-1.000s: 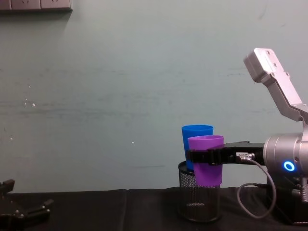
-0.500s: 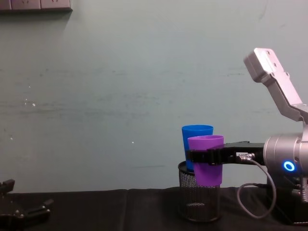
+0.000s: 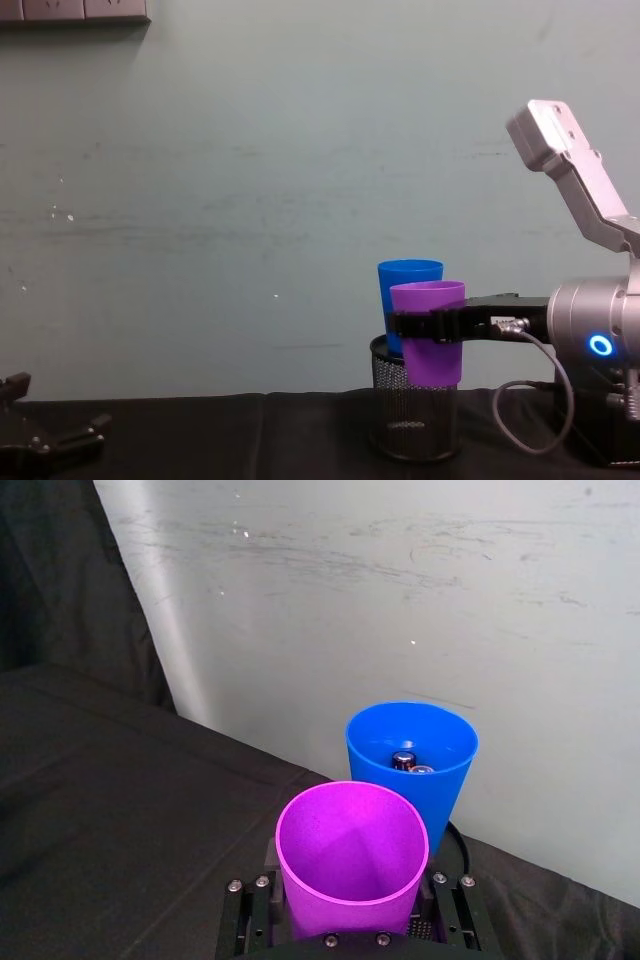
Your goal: Pick up one cup with a gripper and tap it against the other cup.
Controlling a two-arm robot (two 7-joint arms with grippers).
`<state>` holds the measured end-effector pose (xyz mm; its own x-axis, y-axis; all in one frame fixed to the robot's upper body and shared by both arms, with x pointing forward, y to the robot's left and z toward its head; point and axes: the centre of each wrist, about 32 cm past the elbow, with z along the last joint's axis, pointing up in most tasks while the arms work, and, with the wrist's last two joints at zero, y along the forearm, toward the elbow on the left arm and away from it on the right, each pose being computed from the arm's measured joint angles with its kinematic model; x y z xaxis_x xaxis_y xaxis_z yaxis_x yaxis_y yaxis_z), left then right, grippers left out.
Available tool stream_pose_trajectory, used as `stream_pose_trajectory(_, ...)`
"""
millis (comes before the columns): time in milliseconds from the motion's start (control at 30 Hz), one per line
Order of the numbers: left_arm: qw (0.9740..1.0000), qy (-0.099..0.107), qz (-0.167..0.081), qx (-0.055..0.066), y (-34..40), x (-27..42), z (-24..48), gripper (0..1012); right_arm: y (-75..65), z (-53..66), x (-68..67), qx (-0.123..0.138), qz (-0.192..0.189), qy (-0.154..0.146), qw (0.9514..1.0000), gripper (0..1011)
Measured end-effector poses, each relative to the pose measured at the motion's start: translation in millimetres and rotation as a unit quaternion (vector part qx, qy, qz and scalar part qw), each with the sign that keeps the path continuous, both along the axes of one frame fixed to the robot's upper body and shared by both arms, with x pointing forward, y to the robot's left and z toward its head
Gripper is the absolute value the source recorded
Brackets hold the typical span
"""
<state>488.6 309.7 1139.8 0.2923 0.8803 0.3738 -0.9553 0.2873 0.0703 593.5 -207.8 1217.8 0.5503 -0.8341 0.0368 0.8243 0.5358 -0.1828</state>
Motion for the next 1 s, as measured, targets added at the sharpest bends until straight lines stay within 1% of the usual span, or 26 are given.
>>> stream_pose_trajectory(1000, 1.0, 0.0, 0.0, 0.0, 0.0, 0.0, 0.0, 1000, 0.0, 0.0, 0.0, 0.0, 0.0, 0.0, 1.0, 719)
